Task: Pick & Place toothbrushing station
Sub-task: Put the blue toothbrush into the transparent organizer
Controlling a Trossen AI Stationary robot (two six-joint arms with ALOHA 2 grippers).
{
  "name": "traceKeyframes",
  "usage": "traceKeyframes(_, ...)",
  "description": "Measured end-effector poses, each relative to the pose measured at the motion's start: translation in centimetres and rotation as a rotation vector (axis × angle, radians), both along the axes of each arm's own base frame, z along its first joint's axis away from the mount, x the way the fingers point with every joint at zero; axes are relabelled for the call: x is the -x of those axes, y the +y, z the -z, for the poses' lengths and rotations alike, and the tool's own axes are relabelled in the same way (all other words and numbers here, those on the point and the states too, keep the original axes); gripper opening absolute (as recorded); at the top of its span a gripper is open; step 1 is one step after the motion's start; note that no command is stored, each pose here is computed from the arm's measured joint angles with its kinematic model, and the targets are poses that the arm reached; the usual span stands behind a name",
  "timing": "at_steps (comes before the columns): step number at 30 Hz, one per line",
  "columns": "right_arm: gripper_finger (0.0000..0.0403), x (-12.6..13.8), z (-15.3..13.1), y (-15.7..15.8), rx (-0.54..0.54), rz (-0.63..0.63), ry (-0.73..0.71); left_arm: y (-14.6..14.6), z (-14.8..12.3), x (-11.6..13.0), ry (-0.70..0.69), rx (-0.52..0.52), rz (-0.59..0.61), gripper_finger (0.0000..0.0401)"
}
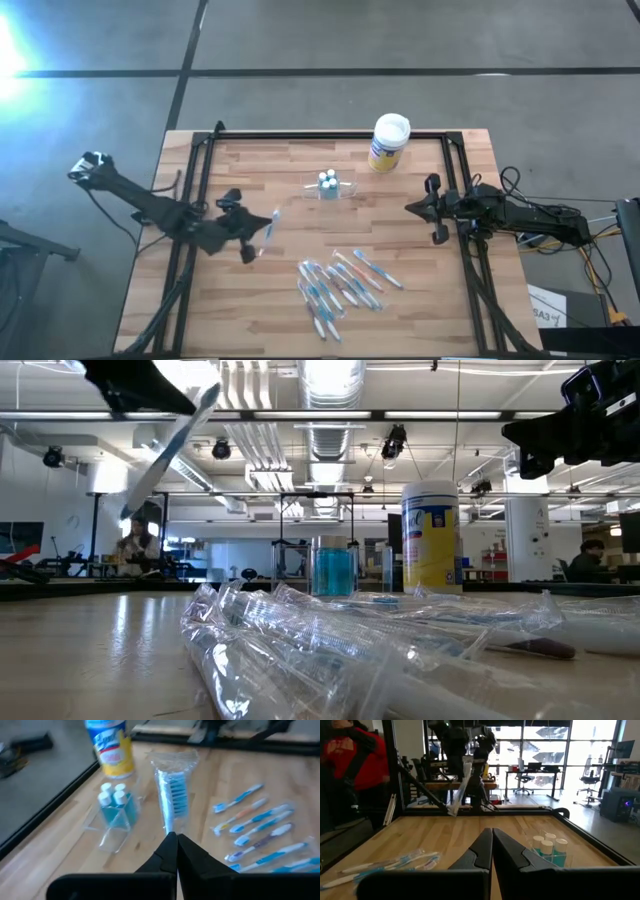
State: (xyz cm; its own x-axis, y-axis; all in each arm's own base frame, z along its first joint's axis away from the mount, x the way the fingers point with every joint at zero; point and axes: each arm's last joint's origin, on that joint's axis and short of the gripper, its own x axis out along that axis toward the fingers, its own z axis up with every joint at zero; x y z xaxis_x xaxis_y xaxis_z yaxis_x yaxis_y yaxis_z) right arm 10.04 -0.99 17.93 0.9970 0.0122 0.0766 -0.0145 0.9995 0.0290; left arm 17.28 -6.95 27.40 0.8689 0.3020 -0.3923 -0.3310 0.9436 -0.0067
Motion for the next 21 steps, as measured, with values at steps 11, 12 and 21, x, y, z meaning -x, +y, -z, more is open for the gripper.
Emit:
traceKeyframes(11,0.0008,0.0,0.0,0.0,0.0,0.0,-0.001,2.2,8.0,2.9,-0.352,-0.002,0.352,0.0001)
traceKeyframes(12,0.0008,0.0,0.0,0.0,0.0,0.0,0.0,2.5,8.6,3.0,-0.359,0.0,0.343,0.0001)
traceKeyframes(21,0.0008,0.0,0.0,0.0,0.0,0.0,-0.004,4.6,5.7,2.0,-0.513,-0.057,0.24,0.0)
